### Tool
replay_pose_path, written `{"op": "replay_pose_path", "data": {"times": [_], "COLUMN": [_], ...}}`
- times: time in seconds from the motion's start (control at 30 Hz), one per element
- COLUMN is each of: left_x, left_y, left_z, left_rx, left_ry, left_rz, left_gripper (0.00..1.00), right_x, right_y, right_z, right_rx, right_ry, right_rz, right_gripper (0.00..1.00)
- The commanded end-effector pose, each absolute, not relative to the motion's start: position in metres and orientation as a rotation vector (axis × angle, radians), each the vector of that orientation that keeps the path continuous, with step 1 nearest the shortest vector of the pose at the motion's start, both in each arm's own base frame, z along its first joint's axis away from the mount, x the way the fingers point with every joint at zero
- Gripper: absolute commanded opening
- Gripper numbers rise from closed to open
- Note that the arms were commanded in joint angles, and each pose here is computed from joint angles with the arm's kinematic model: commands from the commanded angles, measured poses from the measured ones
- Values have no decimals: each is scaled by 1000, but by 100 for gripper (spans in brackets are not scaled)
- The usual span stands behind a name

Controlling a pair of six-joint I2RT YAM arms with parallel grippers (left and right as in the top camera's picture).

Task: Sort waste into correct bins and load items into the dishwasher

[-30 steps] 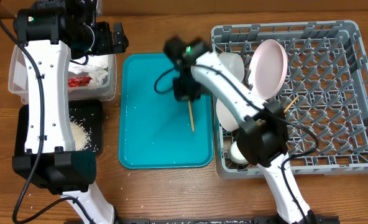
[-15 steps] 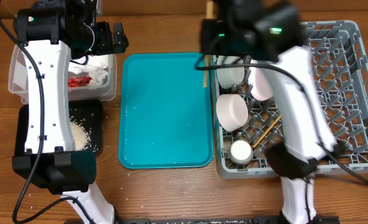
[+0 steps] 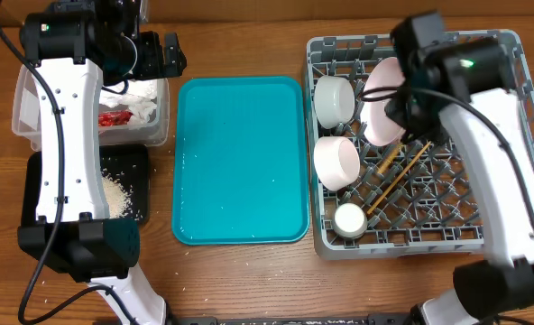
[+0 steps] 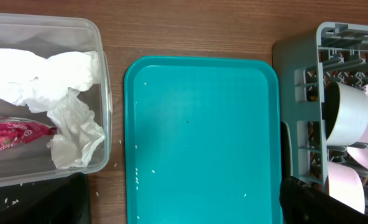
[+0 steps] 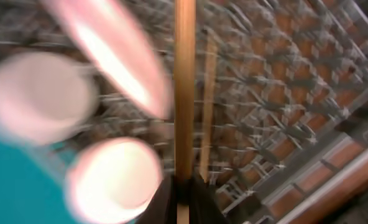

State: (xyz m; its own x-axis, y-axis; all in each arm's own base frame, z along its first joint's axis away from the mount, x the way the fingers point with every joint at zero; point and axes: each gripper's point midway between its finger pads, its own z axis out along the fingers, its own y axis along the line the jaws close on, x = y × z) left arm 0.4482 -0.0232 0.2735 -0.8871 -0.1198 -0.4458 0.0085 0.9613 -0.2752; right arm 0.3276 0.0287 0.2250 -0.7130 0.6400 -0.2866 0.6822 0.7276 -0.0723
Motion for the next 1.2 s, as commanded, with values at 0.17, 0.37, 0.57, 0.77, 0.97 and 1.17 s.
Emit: {"op": "replay_pose_path", "data": {"times": [0.17,0.37,0.57,0.77,0.97,1.17], "left_x": [448,448,448,448,448,448], "left_y": [-26,-26,-26,-27,-26,-26], "left_z": [279,279,279,279,279,279], "left_rx": [-66,-66,-66,-65,-67,-65], "left_ry": [2623,2624,2623,2624,2624,2623], "left_rz": [-371,-371,-370,-371,-371,-371], "left_gripper": [100,100,100,100,100,100], "right_x": [313,315,326,323,300,258], "right_y": [9,13,29,49,37,12], "right_z": [147,175,265,344,383,420], "right_rx": [1233,1161,1015,922,657,532], "right_ry": [2764,2780,2670,2512,2441,2294], "right_rz": [-311,-243,21,325,266,159], "right_gripper": [27,79,80,100,100,100]}}
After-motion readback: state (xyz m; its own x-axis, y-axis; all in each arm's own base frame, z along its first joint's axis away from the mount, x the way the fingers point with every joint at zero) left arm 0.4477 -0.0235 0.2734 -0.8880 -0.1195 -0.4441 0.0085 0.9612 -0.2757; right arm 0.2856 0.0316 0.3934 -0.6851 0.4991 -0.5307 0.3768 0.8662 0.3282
